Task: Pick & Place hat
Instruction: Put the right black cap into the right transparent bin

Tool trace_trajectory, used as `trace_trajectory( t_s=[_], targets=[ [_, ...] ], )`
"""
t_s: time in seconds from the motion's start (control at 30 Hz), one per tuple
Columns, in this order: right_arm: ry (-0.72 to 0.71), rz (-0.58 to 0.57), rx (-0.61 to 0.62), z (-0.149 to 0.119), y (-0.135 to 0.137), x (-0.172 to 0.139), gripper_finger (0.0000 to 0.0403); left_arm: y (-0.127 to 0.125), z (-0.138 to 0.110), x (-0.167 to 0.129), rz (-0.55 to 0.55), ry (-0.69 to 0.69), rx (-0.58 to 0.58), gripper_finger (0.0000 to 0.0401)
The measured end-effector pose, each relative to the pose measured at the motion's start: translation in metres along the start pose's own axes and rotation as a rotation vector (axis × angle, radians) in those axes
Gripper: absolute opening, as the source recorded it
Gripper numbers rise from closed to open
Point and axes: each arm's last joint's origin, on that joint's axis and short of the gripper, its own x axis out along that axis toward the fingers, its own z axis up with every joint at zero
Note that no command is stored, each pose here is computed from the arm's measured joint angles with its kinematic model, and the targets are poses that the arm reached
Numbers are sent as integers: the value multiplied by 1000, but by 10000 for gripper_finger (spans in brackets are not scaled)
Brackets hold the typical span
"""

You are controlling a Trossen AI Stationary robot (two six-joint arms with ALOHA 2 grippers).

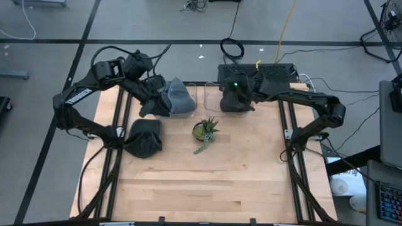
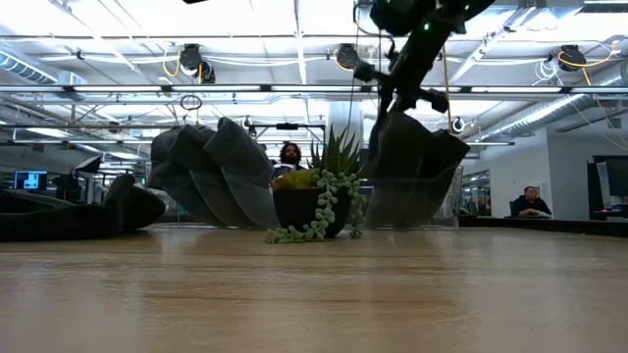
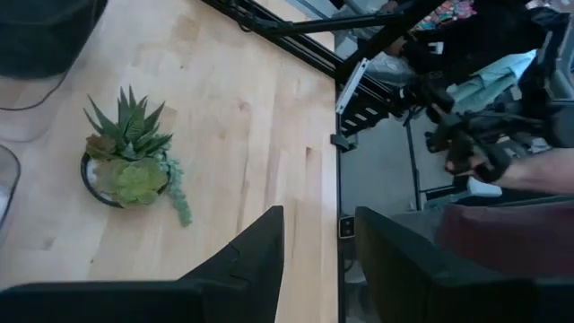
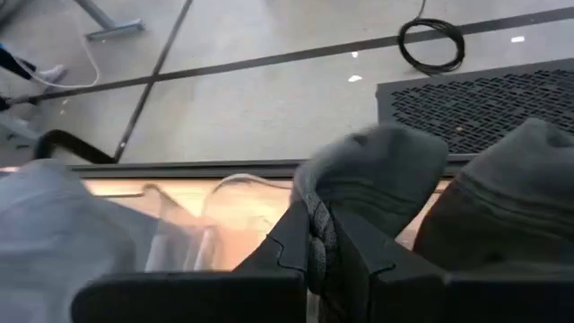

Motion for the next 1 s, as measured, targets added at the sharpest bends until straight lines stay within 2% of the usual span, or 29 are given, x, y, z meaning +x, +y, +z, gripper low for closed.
trace_trajectory(
  t_s=[0.2, 0.3, 0.53, 0.63, 0.73, 0.8, 1.0],
  targets=[
    [34, -57, 29, -16, -19, 10, 13, -1, -1, 0, -23, 11, -6, 145],
    [17, -26, 48, -19, -22, 5, 13, -1, -1, 0, -23, 11, -5, 145],
    [0, -78, -28, -16, -31, -9, 13, -1, -1, 0, -23, 12, -29, 145],
    [43, -144, -62, -17, -40, -9, 13, 0, -1, 0, -23, 17, -61, 145],
    [62, -141, -57, -19, -41, -8, 13, 0, -2, 0, -21, 25, -58, 145],
    [46, -110, -78, -16, -38, -8, 27, 0, -2, 0, -22, 25, -40, 145],
    [11, -23, -187, -7, -33, -15, 113, 0, -3, 0, -21, 31, -36, 145]
  ],
)
